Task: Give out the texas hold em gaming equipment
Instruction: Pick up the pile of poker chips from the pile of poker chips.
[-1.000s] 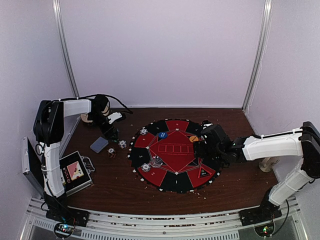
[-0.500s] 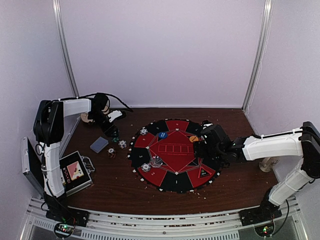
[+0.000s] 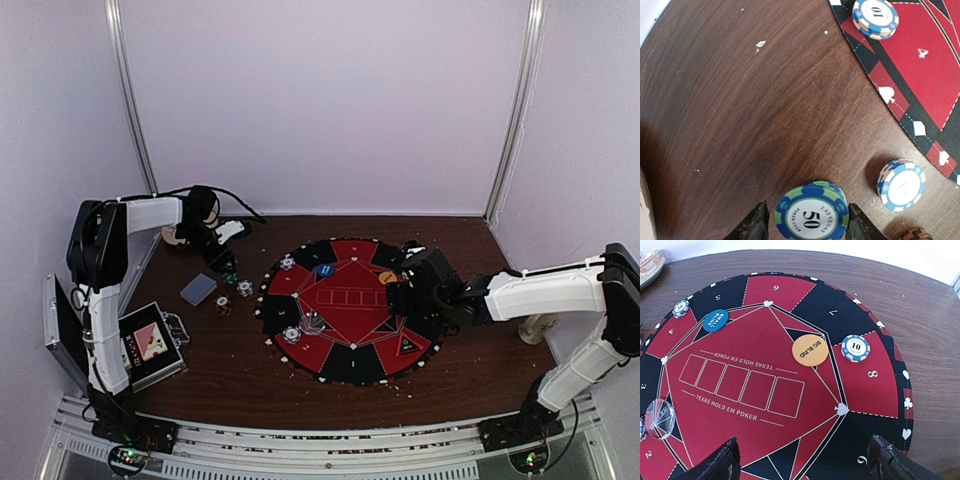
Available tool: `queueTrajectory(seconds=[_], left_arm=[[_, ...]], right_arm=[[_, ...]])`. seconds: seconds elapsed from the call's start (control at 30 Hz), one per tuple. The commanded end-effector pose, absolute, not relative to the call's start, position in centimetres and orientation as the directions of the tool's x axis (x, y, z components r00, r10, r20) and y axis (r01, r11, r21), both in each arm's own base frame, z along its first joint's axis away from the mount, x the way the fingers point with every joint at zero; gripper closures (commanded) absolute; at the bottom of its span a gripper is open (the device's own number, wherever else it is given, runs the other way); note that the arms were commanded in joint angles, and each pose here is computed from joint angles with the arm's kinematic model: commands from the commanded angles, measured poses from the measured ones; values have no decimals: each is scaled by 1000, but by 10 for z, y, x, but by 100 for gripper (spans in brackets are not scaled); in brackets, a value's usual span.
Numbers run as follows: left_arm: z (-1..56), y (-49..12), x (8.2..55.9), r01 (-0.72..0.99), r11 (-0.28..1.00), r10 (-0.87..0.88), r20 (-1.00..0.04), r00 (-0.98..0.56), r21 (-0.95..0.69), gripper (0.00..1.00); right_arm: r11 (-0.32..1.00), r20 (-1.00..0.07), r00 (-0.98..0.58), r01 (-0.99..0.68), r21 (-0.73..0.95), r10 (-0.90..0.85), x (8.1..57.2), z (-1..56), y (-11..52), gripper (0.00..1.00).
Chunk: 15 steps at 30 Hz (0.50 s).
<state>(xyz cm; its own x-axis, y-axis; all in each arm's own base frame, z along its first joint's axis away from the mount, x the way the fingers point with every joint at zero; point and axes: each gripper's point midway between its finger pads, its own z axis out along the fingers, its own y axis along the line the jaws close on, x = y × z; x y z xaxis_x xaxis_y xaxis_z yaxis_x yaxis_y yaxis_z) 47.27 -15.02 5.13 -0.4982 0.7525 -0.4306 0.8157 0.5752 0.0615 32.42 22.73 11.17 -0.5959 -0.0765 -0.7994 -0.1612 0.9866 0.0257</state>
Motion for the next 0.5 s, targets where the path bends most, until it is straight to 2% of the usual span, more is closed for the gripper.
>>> queueTrajectory(seconds=[0.0,0.47], left_arm=[[75,-150,486,803,587,735,-482,-477,102,48],[81,-149,483,803,586,737,-485,-471,109,62]], right_arm=[[986,-811,-581,-164,37,-66,327,120,232,11],[986,-810,-582,-165,35,-69,327,120,232,10]])
